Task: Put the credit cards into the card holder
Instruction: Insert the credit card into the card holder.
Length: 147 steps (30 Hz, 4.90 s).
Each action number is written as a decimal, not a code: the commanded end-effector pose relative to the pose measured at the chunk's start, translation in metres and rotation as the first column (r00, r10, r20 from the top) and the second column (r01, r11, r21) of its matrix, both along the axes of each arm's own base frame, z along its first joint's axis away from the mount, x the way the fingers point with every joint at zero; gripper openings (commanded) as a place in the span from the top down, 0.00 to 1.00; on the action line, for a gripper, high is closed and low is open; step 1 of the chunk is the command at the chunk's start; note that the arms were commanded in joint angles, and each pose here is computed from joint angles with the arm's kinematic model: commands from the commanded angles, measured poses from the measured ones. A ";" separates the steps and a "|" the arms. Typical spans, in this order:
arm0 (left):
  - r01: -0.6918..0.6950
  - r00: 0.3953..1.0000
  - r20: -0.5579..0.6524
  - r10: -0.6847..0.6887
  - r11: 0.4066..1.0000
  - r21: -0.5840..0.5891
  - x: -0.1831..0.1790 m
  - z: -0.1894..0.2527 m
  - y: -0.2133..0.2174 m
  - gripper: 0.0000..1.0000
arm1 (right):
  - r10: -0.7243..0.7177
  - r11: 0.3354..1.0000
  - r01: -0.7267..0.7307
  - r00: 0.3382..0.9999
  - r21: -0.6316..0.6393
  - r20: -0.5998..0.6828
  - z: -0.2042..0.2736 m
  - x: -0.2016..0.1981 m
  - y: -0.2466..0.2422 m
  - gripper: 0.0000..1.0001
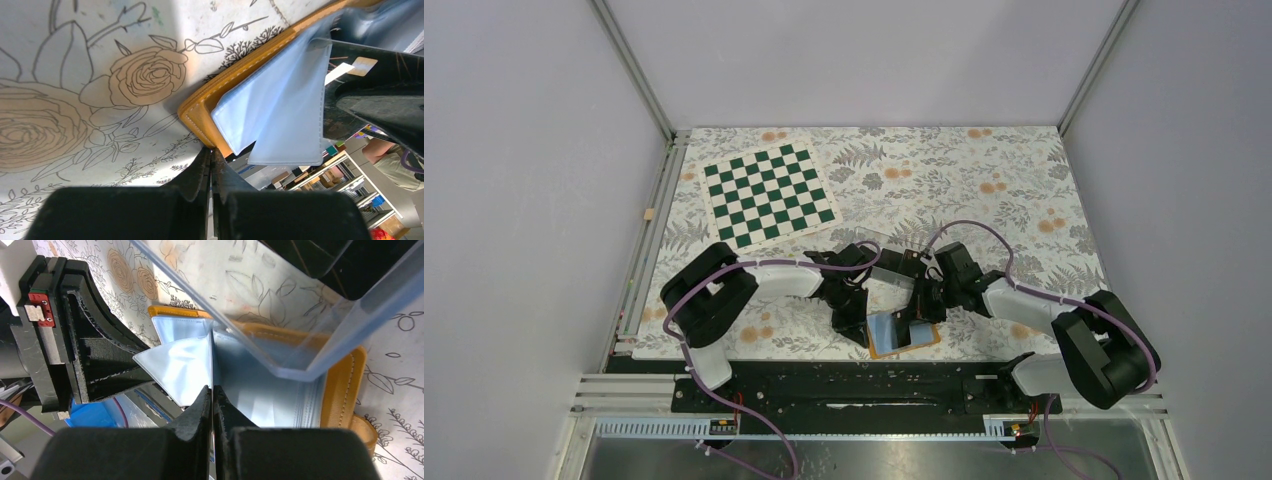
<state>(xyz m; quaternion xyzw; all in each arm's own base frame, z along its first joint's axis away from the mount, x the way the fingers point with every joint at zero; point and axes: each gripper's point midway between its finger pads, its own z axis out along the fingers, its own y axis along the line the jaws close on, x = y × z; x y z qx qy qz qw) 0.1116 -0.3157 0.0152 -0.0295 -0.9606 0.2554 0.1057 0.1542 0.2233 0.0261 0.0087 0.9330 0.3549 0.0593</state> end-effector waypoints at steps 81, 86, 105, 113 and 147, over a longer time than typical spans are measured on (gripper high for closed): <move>0.028 0.997 0.067 -0.032 0.998 0.050 0.021 -0.023 -0.010 1.00 | -0.156 0.985 0.165 0.977 -0.055 0.143 0.000 0.006 -0.029 1.00; 0.027 0.998 0.063 -0.030 0.999 0.046 0.020 -0.024 -0.010 1.00 | -0.162 0.987 0.160 0.981 0.027 0.108 0.003 0.006 -0.018 1.00; 0.029 0.998 0.053 -0.032 0.998 0.054 0.021 -0.028 -0.011 1.00 | -0.100 0.995 0.097 0.991 -0.032 -0.093 -0.007 -0.025 -0.022 1.00; 0.033 0.998 0.058 -0.036 0.998 0.060 0.022 -0.027 -0.011 1.00 | -0.057 0.997 0.051 0.990 -0.049 -0.132 -0.009 -0.032 -0.023 1.00; 0.065 0.994 0.078 -0.071 0.995 0.082 0.031 -0.025 -0.017 1.00 | 0.072 0.990 -0.097 0.971 -0.102 -0.228 0.003 -0.046 -0.029 1.00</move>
